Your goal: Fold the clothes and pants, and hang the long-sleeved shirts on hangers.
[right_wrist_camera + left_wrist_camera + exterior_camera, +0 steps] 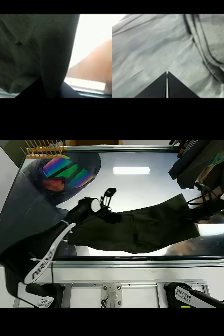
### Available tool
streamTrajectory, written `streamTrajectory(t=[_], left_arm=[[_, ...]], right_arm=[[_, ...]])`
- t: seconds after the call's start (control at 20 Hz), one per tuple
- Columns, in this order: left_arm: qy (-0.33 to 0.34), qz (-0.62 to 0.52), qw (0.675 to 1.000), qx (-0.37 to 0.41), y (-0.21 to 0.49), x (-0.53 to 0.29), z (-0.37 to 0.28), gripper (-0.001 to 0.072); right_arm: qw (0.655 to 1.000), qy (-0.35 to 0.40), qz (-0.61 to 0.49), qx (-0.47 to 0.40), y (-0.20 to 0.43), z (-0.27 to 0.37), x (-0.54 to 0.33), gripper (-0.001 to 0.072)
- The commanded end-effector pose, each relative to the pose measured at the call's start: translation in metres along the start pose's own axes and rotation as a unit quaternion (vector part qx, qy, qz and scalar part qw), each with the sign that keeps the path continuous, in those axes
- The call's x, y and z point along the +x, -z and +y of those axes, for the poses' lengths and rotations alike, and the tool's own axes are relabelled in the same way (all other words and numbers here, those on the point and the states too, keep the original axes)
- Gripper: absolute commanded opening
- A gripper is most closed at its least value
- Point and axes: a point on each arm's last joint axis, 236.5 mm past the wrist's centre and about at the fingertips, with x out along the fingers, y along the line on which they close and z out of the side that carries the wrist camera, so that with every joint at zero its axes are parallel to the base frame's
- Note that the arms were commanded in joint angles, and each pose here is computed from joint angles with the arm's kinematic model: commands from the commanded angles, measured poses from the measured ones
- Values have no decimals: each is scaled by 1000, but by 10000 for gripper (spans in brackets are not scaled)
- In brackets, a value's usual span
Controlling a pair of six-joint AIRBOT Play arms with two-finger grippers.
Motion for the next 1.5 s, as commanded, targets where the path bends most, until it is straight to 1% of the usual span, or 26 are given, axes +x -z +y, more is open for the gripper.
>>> streamTrajectory(t=[0.0, 0.3, 0.55, 0.75, 1.0, 1.15, 1.3, 1.45], left_arm=[[25, 18, 999, 29, -4, 45, -41, 14], [40, 76, 994, 68, 9, 88, -73, 14], [41, 110, 990, 73, 20, 102, -73, 14], [35, 94, 993, 66, 5, 89, -62, 14], [23, 23, 999, 23, -55, 13, -8, 14], [-8, -47, 999, -6, -96, -51, 46, 14], [-39, -107, 993, -43, -119, -120, 101, 14], [-65, -156, 982, -81, -126, -185, 149, 15]], right_arm=[[999, 21, -15, -21, -7, 24, -42, 25], [996, 43, -41, -60, -22, 83, -65, 25], [995, 29, -53, -85, -23, 124, -70, 25], [995, 20, -50, -81, -19, 142, -68, 26], [996, 11, -47, -70, -13, 161, -65, 25], [997, 0, -41, -60, -8, 183, -58, 25], [998, -20, -34, -55, -2, 223, -41, 25], [997, -48, -33, -41, 3, 275, -16, 25]])
